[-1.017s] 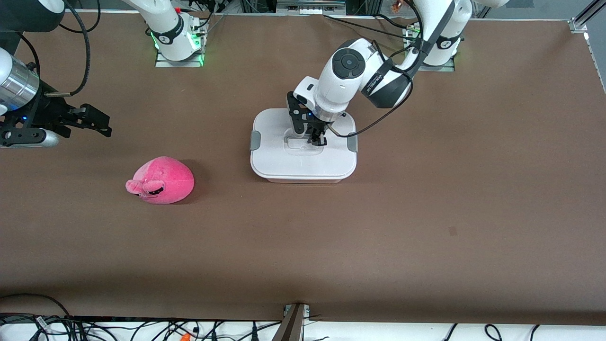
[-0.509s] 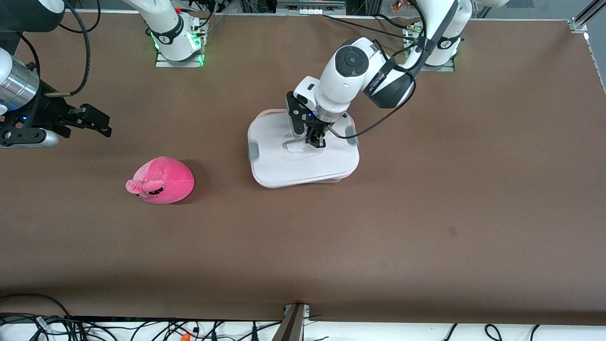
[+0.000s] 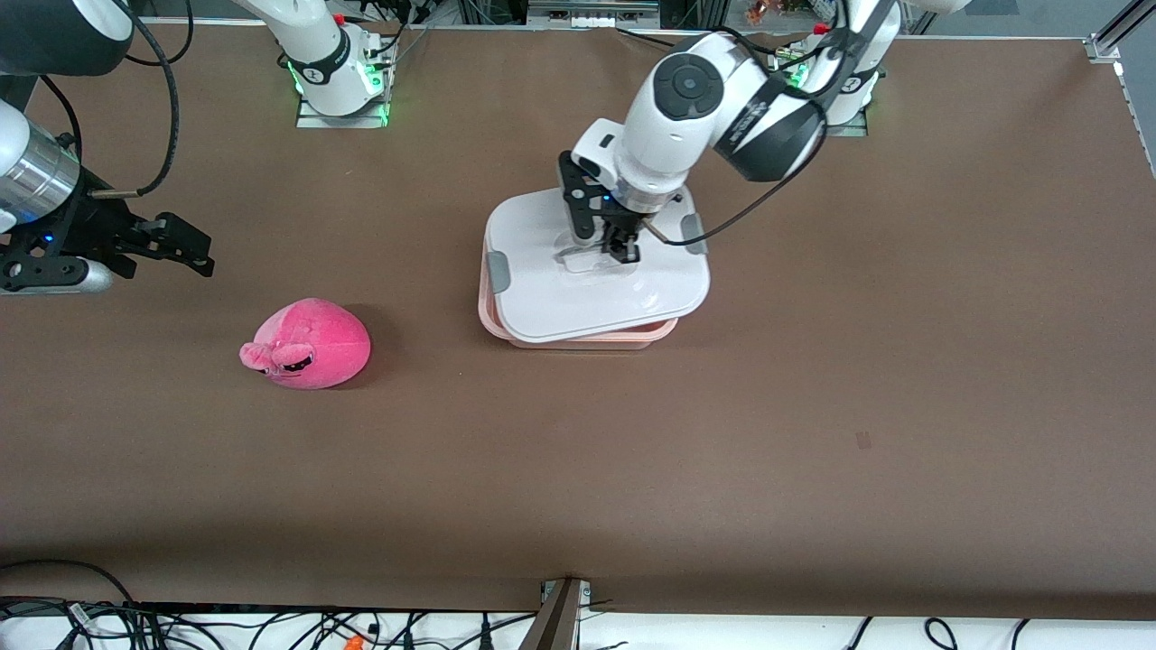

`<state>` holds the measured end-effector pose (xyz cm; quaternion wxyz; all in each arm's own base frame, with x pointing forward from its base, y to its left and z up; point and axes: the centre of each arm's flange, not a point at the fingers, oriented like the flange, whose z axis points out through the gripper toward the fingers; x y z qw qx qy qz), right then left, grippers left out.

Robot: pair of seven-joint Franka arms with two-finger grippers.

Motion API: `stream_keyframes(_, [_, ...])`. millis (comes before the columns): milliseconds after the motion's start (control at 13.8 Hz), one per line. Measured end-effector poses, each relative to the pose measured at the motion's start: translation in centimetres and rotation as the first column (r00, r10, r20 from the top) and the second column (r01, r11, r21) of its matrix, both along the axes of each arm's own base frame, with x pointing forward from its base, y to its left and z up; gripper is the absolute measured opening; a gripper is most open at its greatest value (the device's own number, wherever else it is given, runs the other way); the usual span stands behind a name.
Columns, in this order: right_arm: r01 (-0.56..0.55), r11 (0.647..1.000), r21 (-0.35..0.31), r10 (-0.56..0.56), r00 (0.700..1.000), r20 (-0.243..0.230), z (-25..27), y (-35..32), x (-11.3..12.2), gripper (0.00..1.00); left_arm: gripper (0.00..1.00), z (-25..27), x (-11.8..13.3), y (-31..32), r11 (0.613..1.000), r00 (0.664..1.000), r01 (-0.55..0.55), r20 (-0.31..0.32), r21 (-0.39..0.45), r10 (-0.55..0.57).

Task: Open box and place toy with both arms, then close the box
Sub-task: 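Lift the lid with the left gripper while the right gripper reaches the toy, then grasp the pink plush toy with the right gripper and lift it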

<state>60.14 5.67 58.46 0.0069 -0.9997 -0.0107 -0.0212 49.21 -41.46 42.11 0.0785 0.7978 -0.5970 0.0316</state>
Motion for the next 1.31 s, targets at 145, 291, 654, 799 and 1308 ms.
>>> stream_keyframes(145, [0.008,1.0,-0.005,-0.008,1.0,-0.018,-1.0,-0.4,0.4,1.0,0.07,3.0,1.6,4.1,0.998,0.996,-0.039,-0.074,0.057,0.043])
stream_keyframes(291, [-0.007,1.0,-0.023,0.005,0.997,-0.073,-4.3,0.1,1.3,1.0,0.07,7.3,3.1,7.9,0.992,0.986,-0.067,-0.144,0.104,0.082])
stream_keyframes(654, [-0.047,0.997,-0.054,0.034,0.975,-0.222,-13.4,0.8,2.4,1.0,0.07,10.3,7.8,19.4,0.988,0.972,-0.101,-0.199,0.113,0.122])
stream_keyframes(799, [-0.045,0.998,-0.054,0.031,0.972,-0.233,-17.6,0.5,1.6,1.0,0.07,9.7,10.2,26.3,0.985,0.966,-0.142,-0.203,0.101,0.16])
stream_keyframes(1308, [-0.037,0.998,-0.054,0.028,0.987,-0.16,-25.6,-0.3,-0.5,1.0,0.07,10.4,13.9,41.2,0.98,0.97,-0.172,-0.158,0.096,0.186])
